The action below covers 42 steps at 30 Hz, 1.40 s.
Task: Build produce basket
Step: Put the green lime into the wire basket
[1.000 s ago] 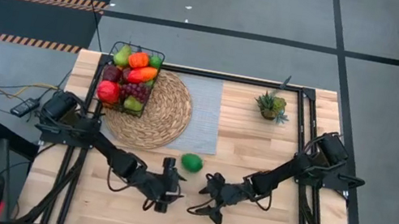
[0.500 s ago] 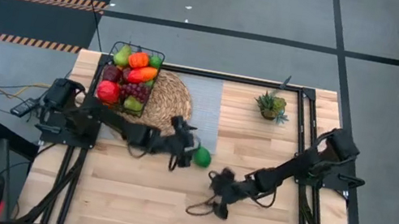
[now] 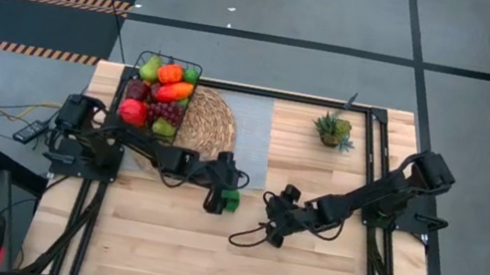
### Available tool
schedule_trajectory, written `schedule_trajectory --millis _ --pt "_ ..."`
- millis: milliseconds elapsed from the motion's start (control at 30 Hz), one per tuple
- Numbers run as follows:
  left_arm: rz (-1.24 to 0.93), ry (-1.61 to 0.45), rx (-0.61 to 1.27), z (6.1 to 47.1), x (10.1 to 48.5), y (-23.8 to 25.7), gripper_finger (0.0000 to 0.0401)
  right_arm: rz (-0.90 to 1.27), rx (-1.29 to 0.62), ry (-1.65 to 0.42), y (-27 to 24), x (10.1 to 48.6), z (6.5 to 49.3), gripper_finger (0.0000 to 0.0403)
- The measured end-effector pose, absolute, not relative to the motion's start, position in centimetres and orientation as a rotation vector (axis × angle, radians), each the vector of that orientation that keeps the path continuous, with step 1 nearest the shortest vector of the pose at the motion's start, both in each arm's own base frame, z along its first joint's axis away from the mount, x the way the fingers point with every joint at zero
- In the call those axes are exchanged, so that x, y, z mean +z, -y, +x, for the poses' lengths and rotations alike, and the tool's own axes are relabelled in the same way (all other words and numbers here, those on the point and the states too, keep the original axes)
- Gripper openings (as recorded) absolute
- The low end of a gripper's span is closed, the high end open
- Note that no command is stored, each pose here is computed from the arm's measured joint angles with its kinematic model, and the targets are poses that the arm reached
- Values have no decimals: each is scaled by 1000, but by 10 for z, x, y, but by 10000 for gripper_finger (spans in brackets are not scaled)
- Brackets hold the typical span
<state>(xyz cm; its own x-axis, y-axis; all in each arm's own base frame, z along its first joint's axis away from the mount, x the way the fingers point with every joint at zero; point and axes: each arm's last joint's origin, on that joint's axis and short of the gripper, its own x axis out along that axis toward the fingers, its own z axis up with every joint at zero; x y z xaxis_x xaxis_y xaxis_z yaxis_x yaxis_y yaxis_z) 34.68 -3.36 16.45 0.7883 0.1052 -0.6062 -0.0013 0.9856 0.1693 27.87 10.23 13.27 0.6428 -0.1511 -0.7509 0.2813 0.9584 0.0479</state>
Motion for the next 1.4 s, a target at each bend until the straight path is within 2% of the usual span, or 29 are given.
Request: schedule_trajectory --millis 133,367,867,1400 --pt "95 -697 -8 343 164 37 353 153 -257 -866 -102 128 278 346" --pt "100 -773 -114 334 165 50 353 145 -261 -884 -101 125 277 346" --pt "174 -878 -66 328 157 34 353 145 -258 -885 -102 124 277 346" --pt "150 -969 -54 320 155 34 353 148 -260 -885 -102 124 277 346"
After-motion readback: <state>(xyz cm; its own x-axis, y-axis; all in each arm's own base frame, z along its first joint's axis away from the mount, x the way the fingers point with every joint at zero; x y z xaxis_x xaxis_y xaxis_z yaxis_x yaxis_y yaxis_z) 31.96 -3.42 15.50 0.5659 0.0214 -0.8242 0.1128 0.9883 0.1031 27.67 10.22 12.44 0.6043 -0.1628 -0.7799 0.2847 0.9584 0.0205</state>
